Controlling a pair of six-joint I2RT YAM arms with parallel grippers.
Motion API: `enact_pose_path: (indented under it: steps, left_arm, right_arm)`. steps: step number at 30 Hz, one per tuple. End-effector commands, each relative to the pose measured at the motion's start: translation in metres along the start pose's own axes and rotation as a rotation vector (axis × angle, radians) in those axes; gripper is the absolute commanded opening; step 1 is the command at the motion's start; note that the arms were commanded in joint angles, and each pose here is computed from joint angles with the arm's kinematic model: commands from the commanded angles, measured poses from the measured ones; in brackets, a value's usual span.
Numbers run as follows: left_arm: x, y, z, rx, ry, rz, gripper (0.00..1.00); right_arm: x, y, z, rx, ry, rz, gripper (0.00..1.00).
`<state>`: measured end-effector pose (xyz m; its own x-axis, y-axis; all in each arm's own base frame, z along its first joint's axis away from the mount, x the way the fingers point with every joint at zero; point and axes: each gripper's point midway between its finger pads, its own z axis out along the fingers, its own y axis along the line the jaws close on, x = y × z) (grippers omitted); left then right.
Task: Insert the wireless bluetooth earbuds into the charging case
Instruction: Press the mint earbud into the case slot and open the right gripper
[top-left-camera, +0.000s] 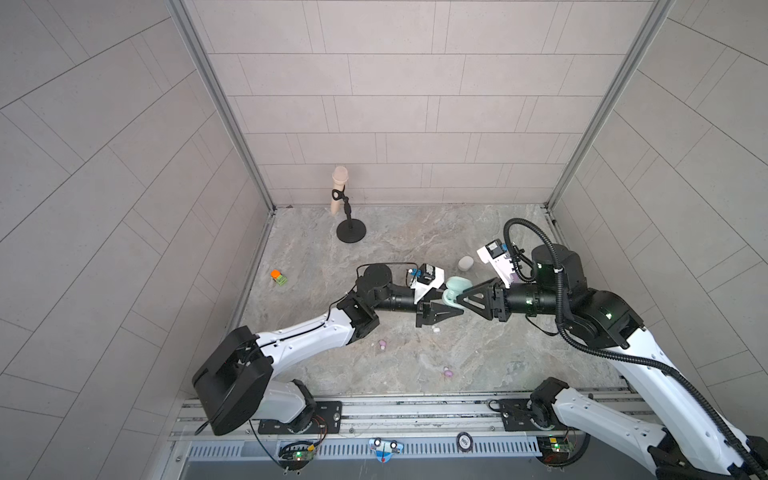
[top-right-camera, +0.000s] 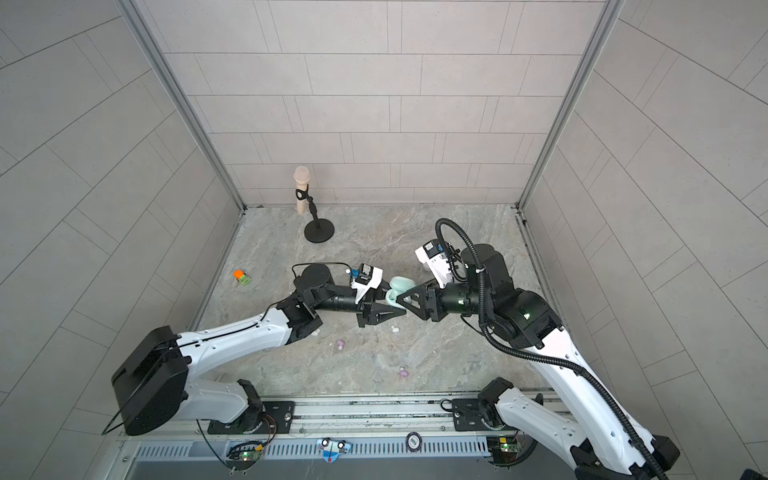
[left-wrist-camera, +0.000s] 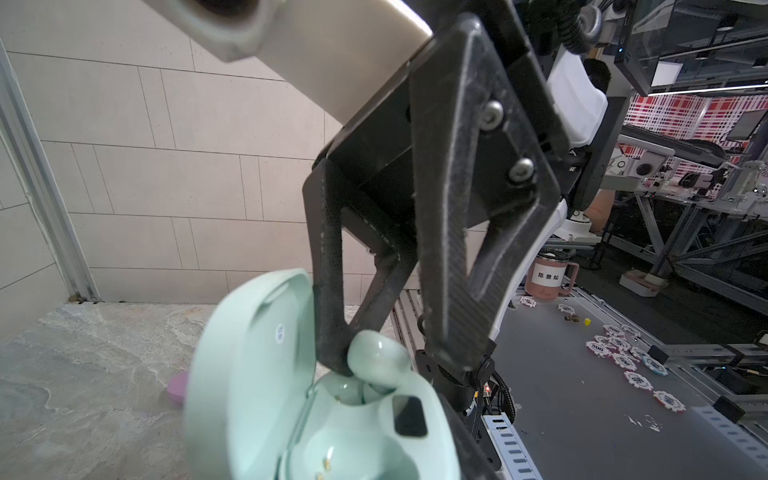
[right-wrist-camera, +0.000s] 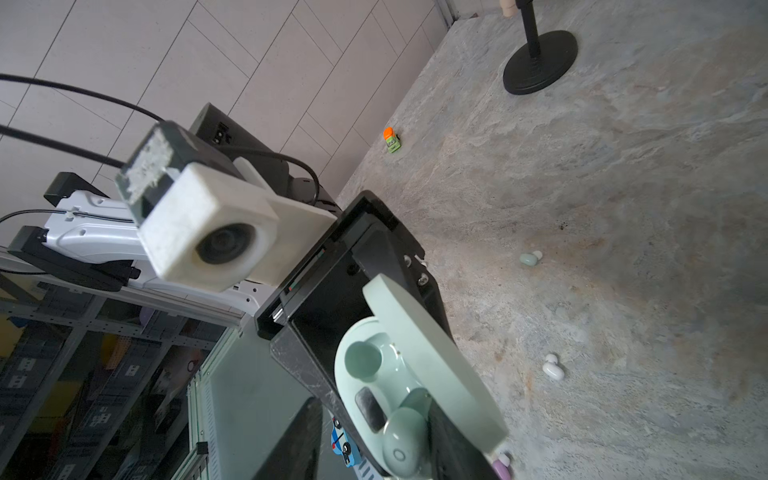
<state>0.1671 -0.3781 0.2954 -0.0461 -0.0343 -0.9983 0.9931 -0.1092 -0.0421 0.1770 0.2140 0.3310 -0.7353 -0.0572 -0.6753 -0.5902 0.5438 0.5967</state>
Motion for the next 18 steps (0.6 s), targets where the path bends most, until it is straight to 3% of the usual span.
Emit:
enact_pose_path:
  steps: [1,18]
  left_arm:
    - [-0.015,-0.014,0.006,0.063,-0.037,0.06,0.0]
    - [0.001,-0.003,-0.002,-0.016,-0.013,0.054,0.0]
  right_arm:
    - [-0.007,-0.005,-0.002,0.048,-0.02,-0.013,0.48]
    - [-0.013,0.008,-0.021,0.068,-0.043,-0.04,0.66]
